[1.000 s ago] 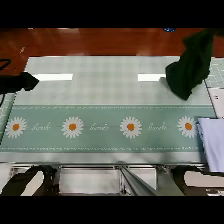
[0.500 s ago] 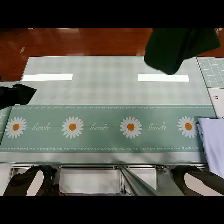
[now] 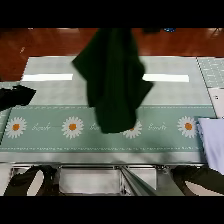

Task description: Fold the shirts.

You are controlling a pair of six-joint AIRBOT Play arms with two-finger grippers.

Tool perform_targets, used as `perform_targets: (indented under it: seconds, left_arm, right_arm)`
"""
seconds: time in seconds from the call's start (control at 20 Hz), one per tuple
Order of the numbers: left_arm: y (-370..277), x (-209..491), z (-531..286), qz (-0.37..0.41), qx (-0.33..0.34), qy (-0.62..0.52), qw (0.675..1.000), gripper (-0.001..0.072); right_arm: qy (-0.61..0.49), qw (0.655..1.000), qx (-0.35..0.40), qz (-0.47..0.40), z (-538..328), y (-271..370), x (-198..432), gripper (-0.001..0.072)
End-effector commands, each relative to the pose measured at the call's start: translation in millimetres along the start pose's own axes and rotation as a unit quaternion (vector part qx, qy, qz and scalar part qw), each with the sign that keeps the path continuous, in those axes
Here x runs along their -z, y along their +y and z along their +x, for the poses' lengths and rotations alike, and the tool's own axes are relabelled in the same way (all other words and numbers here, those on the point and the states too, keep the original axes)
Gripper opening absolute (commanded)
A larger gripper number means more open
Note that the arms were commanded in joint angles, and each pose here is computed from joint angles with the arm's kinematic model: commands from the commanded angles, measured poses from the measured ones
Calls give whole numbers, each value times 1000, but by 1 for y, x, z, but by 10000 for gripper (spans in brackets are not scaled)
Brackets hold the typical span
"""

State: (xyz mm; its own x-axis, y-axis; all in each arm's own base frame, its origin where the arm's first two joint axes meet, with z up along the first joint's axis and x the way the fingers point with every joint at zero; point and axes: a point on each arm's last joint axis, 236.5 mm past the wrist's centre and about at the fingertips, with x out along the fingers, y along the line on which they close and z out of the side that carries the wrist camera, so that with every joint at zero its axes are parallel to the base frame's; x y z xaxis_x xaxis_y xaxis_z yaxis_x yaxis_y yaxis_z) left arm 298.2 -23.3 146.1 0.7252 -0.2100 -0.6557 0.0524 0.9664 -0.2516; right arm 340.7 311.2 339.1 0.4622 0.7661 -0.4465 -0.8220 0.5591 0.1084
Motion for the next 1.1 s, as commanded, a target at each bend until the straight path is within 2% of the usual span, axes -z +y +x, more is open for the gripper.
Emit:
perform_targets:
  seconds: [0.0, 0.15, 0.3, 0.35, 0.4, 0.55, 0.7, 0.85, 1.05]
  left_arm:
    - [0, 0, 0, 0, 0, 0, 1000, 509]
    - [0, 3, 1, -1, 1, 4, 1000, 508]
    - [-8, 19, 12, -31, 27, 23, 999, 509]
    - [-14, 26, 18, -45, 43, 31, 998, 509]
    - [-18, 34, 24, -61, 57, 36, 996, 509]
    - [-14, 43, 33, -78, 56, 50, 994, 509]
    - [-3, 41, 40, -105, 47, 64, 991, 508]
    - [7, 95, 75, -156, 57, 193, 967, 508]
    - [1, 139, 141, -247, 123, 297, 914, 508]
  right_arm:
    - [133, 989, -52, 38, 64, 23, 82, 17]
    - [246, 961, -23, 121, 106, 1, 194, 17]
    - [296, 933, 1, 203, 131, -5, 288, 19]
    - [302, 924, 18, 236, 134, -8, 307, 148]
    - [306, 920, 25, 243, 134, -10, 314, 426]
    - [285, 927, 62, 235, 113, -51, 290, 407]
    - [204, 918, 160, 301, 40, -144, 259, 406]
    - [162, 868, 235, 406, -34, -194, 303, 405]
    - [161, 827, 211, 495, -58, -151, 384, 405]
